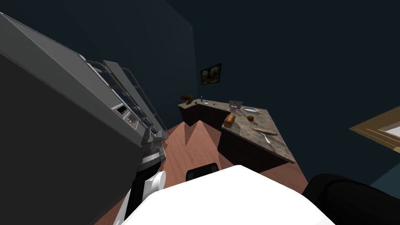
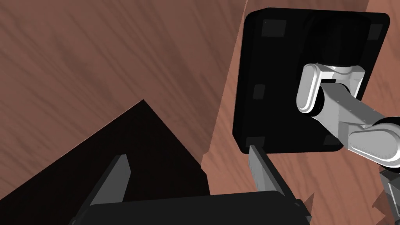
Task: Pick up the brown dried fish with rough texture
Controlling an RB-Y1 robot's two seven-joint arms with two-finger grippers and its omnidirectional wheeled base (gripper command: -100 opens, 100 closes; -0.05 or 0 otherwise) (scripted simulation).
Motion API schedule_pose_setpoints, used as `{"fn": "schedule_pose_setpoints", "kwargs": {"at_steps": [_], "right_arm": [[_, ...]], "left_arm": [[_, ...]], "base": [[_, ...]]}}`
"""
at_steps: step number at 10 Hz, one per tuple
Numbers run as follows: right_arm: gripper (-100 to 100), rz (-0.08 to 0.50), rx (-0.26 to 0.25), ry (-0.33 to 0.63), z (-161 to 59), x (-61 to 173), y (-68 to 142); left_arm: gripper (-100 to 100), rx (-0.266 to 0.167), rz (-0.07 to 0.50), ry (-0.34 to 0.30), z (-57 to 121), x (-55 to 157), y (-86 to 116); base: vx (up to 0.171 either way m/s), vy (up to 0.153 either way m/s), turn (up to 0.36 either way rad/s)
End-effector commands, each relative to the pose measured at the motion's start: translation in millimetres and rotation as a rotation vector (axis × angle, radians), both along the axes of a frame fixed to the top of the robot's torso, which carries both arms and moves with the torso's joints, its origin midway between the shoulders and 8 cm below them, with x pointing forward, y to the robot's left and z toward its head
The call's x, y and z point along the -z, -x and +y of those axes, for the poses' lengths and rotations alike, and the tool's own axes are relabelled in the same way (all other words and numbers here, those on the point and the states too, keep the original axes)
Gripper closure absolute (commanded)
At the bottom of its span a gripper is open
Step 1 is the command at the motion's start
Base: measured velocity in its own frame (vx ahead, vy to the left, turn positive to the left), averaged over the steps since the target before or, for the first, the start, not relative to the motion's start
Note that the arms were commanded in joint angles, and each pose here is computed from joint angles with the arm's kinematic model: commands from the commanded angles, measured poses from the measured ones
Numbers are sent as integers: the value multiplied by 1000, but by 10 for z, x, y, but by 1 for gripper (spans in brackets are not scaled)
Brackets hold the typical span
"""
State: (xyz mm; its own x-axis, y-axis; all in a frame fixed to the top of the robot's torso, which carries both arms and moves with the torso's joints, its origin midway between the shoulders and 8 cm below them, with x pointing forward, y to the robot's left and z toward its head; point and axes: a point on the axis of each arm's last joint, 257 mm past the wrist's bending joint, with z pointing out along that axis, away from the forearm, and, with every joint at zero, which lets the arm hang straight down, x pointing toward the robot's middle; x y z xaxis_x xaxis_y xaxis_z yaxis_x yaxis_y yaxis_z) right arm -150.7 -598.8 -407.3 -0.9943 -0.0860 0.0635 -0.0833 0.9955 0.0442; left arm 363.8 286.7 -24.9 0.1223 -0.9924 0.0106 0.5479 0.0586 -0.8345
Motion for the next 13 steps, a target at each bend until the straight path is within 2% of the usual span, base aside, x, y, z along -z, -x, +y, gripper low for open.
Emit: {"fn": "schedule_pose_setpoints", "kwargs": {"at_steps": [1, 2, 3, 4, 5, 6, 7, 9, 11, 13], "right_arm": [[-100, 81, -47, 52, -296, -220, 247], [-100, 88, -66, 68, -399, -294, 199], [-100, 152, -105, 112, -665, -524, 358], [-100, 155, -113, 119, -709, -558, 333], [-100, 211, -150, 161, -953, -790, 436], [-100, 214, -157, 166, -988, -820, 412], [-100, 261, -188, 202, -1193, -1029, 476], [-100, 263, -196, 209, -1233, -1065, 445], [-100, 331, -254, 270, -1581, -1440, 429], [-100, 333, -259, 275, -1605, -1465, 407]], "left_arm": [[0, 0, 0, 0, 0, 0, 0], [0, 0, 0, 0, 0, 0, 0], [0, 0, 0, 0, 0, 0, 0], [0, 0, 0, 0, 0, 0, 0], [0, 0, 0, 0, 0, 0, 0], [0, 0, 0, 0, 0, 0, 0], [0, 0, 0, 0, 0, 0, 0], [0, 0, 0, 0, 0, 0, 0], [0, 0, 0, 0, 0, 0, 0], [0, 0, 0, 0, 1, 0, 1]], "base": [[93, 65, 204], [74, 52, 118], [102, 54, 229], [86, 25, 85], [93, 10, 193], [88, 4, 98], [102, 8, 117], [62, -3, 62], [111, -30, 211], [94, -44, 27]]}}
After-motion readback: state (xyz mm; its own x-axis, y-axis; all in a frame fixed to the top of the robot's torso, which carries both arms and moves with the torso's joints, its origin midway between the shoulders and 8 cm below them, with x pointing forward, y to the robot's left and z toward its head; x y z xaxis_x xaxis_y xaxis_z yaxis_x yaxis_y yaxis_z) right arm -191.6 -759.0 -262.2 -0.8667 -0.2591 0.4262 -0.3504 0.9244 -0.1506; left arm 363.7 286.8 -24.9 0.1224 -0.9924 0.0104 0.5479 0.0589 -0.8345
